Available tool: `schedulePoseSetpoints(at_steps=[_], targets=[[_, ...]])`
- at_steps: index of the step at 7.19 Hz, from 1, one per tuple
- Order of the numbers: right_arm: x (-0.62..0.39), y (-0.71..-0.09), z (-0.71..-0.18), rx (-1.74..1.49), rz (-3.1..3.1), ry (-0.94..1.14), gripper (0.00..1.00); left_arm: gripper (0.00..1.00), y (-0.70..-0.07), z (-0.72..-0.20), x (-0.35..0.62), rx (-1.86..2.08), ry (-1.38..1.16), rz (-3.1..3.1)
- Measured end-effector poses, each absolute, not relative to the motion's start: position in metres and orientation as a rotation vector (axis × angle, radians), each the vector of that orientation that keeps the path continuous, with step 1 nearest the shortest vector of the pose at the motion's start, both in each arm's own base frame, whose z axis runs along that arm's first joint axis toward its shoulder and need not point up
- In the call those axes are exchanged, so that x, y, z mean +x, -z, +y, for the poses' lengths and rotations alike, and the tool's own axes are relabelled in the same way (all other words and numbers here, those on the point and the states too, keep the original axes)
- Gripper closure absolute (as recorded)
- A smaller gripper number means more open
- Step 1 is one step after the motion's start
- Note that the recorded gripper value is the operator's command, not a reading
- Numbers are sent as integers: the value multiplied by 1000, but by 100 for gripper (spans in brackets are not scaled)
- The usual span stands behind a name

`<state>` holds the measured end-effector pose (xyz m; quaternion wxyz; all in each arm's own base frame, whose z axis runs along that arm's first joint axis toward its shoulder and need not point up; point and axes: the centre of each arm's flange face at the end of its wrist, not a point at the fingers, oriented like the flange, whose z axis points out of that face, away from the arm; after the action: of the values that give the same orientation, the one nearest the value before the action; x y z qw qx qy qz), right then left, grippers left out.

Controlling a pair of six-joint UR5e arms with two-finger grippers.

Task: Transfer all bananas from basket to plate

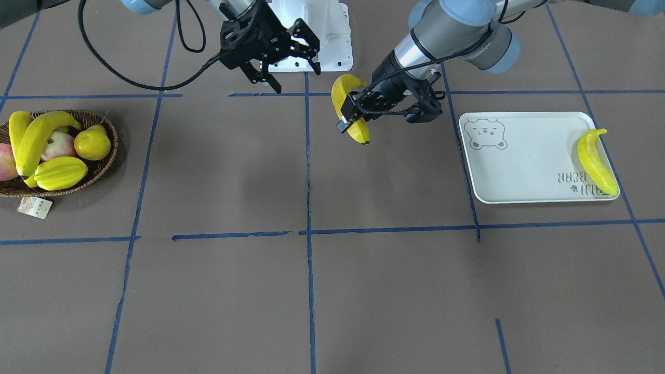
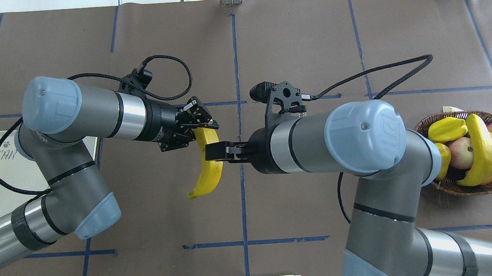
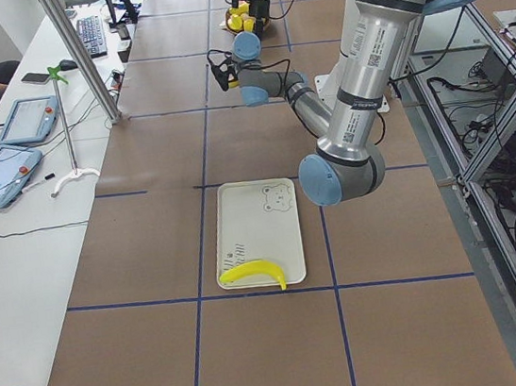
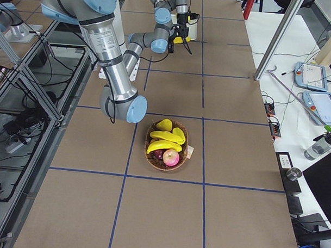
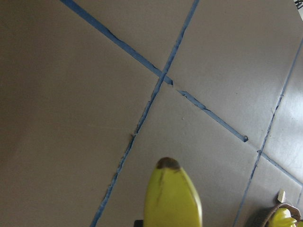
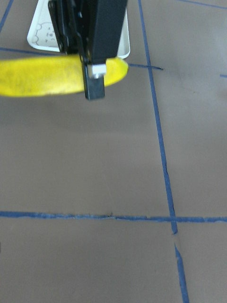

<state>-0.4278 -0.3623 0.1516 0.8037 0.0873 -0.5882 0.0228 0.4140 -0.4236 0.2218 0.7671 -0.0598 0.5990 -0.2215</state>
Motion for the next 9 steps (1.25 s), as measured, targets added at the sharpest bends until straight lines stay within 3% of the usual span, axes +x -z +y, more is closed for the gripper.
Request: schedulePoseSetpoints(at_steps=[3,6,9], targets=[[-401,-194,-399,192,-1066,57,0,100,-294,-424,343,-159,629,989],[-342,-256,-436,185,-954,162,0,100,-406,-432,254,-166,756,784],[-297,-296,-440,189,-919,209,0,100,-488,-453,195,-139,818,715]])
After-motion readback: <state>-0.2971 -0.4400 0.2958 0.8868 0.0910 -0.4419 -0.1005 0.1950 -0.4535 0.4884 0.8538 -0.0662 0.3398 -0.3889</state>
